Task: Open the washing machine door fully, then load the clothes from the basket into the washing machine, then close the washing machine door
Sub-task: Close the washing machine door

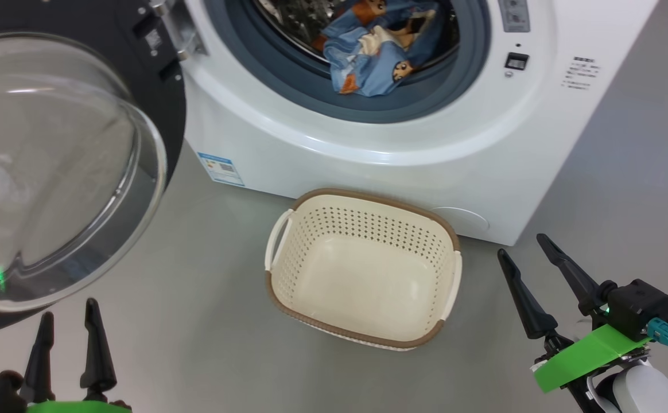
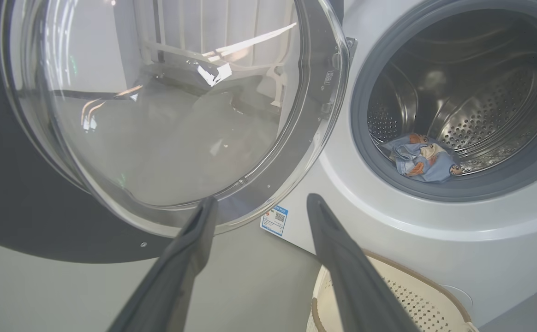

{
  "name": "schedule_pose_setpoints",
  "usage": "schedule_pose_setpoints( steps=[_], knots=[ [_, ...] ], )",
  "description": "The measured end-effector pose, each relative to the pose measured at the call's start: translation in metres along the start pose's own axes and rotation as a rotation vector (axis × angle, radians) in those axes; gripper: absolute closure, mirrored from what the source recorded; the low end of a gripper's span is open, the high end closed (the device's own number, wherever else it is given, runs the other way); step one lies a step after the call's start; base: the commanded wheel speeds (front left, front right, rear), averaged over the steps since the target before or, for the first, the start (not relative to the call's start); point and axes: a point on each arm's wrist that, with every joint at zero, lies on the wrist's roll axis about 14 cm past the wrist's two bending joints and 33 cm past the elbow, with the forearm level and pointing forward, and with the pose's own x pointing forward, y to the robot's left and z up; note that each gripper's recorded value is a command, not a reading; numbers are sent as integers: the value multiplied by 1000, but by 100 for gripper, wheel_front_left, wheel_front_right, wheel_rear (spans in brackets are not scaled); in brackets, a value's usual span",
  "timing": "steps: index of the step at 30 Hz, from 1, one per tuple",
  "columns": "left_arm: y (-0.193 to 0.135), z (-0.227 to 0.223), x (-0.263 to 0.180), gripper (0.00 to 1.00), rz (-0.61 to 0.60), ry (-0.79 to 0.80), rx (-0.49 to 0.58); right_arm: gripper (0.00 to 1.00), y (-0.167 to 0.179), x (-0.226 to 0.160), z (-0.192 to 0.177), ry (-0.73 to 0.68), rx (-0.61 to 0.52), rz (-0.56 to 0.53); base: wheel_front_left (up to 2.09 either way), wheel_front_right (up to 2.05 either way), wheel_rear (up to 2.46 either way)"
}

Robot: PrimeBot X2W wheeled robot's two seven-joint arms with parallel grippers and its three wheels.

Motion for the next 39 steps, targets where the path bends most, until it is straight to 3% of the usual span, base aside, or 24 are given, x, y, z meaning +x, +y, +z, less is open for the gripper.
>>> schedule_pose_setpoints(
  steps=[11, 27, 28, 29, 30, 32, 39],
  knots=[
    [23, 5, -21, 0, 68, -7, -6, 0, 25, 12, -1, 2, 2, 76, 0, 0, 0],
    [26, 7, -24, 0, 80, -17, -21, 0, 29, 13, -1, 4, 2, 89, 0, 0, 0],
    [28, 8, -24, 10, 86, -22, -25, 0, 29, 13, -1, 5, 2, 89, 0, 0, 0],
    [30, 10, -24, 44, 92, -28, -28, 0, 29, 13, -2, 6, 3, 90, 0, 0, 0],
    [32, 13, -24, 59, 98, -37, -30, 0, 30, 13, -2, 6, 3, 92, 0, 0, 0],
    [35, 21, -24, 98, 108, -62, -32, 0, 31, 14, -3, 7, 5, 94, 0, 0, 0],
    [54, 75, -23, 100, 158, -227, 5, 0, 35, 19, -7, 12, 17, 106, 0, 0, 0]
  ],
)
